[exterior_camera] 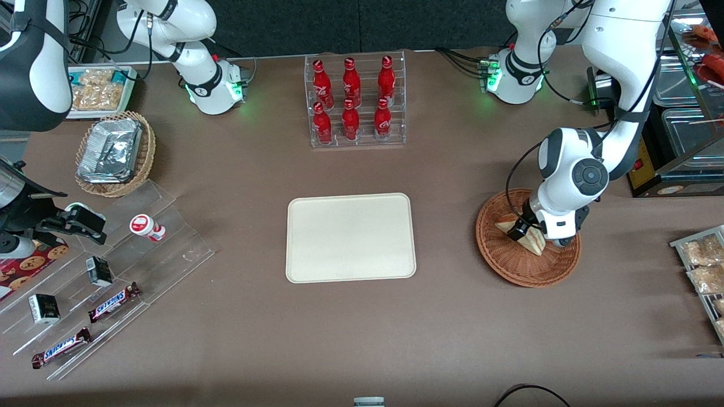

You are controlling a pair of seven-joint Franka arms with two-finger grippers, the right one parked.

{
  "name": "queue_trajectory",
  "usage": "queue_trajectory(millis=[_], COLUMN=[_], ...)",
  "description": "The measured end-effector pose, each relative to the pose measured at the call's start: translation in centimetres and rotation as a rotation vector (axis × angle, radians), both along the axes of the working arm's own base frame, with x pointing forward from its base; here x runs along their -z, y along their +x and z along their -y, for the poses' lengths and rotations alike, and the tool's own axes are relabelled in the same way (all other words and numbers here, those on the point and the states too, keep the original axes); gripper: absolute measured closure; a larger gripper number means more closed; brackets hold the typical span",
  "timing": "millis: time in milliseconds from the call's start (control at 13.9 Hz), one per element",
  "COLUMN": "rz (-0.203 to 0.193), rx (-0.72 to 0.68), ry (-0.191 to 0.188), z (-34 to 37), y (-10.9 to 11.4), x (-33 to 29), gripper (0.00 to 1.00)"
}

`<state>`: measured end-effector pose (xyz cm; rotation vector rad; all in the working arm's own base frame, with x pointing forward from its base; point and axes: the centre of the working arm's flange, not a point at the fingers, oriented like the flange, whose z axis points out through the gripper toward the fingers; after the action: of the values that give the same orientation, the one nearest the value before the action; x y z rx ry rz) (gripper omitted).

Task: Place sandwich from basket to tray
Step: 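Lower the left gripper onto the triangular sandwich and close on it, then lift the sandwich and carry it over the cream tray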

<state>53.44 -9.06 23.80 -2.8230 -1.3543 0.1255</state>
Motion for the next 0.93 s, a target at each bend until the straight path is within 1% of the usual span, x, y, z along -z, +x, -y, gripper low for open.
queue_trajectory(millis=[72, 144, 288, 359, 431, 503, 647, 791, 863, 935], rz=[-0.001, -0.002, -0.001, 0.001, 0.003, 0.008, 0.030, 0.064, 0.067, 0.065], rx=[0.000, 0.000, 0.000, 0.000, -0.001, -0.001, 0.002, 0.030, 0.061, 0.093], ry=[0.000, 0.000, 0.000, 0.000, -0.001, -0.001, -0.004, -0.008, -0.010, -0.010], z=[0.0, 0.0, 0.0, 0.0, 0.0, 0.0, 0.1, 0.8, 1.9, 3.4], y=[0.0, 0.0, 0.0, 0.0, 0.0, 0.1, 0.4, 0.9, 1.0, 1.0], x=[0.1, 0.1, 0.1, 0.1, 0.1, 0.0, -0.8, -3.2, -5.2, -7.5], gripper=[0.11, 0.24, 0.47, 0.55, 0.61, 0.65, 0.68, 0.69, 0.71, 0.78])
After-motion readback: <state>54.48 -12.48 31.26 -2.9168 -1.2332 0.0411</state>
